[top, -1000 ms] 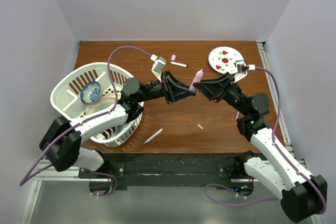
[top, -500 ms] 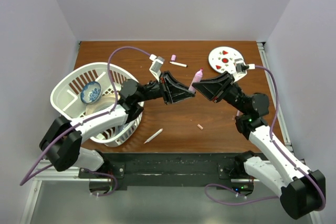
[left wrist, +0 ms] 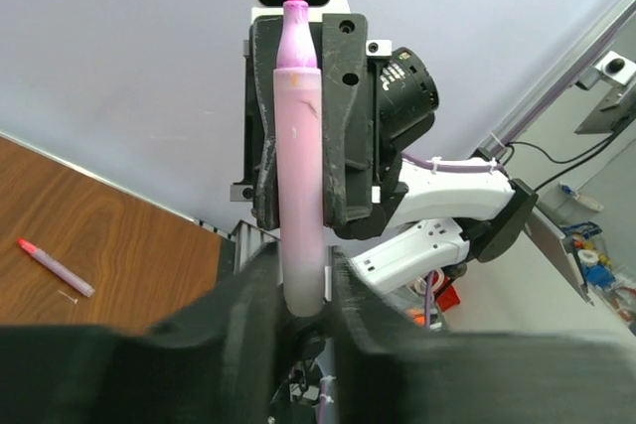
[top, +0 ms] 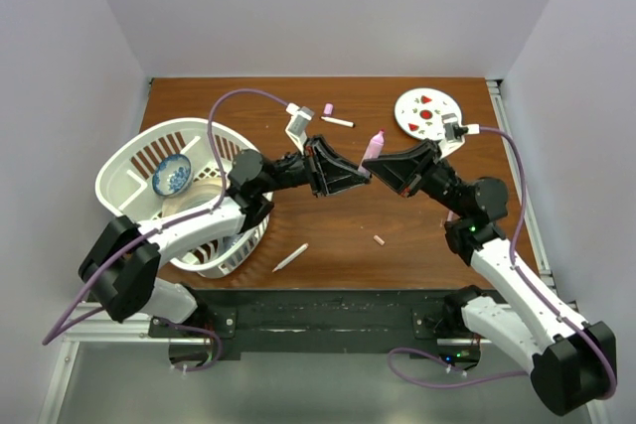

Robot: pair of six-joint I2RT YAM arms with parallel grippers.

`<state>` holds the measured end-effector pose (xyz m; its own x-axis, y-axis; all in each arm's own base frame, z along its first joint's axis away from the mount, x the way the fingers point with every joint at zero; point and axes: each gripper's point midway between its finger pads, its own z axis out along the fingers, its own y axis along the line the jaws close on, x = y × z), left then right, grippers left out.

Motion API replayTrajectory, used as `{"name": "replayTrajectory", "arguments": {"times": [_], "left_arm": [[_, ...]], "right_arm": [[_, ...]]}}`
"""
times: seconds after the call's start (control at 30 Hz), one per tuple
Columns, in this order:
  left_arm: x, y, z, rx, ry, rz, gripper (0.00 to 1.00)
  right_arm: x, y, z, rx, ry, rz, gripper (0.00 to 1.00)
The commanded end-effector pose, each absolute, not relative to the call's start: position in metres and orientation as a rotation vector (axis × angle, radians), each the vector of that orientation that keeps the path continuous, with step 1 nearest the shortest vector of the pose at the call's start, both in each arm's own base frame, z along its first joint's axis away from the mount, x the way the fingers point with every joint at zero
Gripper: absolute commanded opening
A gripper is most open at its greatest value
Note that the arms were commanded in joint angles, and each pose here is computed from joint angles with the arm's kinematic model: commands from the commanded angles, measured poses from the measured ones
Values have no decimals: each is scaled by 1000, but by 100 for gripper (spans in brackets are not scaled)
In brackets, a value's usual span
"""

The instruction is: Insert the pens into the pen caps

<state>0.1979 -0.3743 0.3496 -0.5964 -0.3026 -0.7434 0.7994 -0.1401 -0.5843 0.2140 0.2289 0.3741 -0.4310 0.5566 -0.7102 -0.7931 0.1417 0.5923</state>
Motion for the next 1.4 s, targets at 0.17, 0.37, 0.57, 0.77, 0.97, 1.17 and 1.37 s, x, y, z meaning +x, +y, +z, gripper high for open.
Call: {"name": "replayTrajectory", "arguments": {"times": [0.17, 0.37, 0.57, 0.77, 0.97, 1.17, 1.37], "left_arm": [[238, -362, 327, 567, 1490, -1417, 81], [301, -319, 303, 392, 1693, -902, 84], [381, -298, 315, 322, 1787, -468, 79], [458, -321, 297, 353, 1876, -240, 75], [524, -332, 237, 357, 1956, -107, 70], [571, -327, 189, 319, 1934, -37, 71], [600, -331, 154, 303, 1922, -62, 71]], "right_arm": [[225, 210, 394, -228, 1386, 1281, 0], [243, 162, 388, 70, 1516, 1009, 0], [227, 167, 385, -11, 1552, 1024, 0], [210, 160, 377, -17, 1542, 1029, 0], [200, 160, 377, -27, 1534, 1049, 0], [191, 163, 372, -56, 1543, 1085, 0], [189, 163, 372, -64, 1535, 1082, 0]]}}
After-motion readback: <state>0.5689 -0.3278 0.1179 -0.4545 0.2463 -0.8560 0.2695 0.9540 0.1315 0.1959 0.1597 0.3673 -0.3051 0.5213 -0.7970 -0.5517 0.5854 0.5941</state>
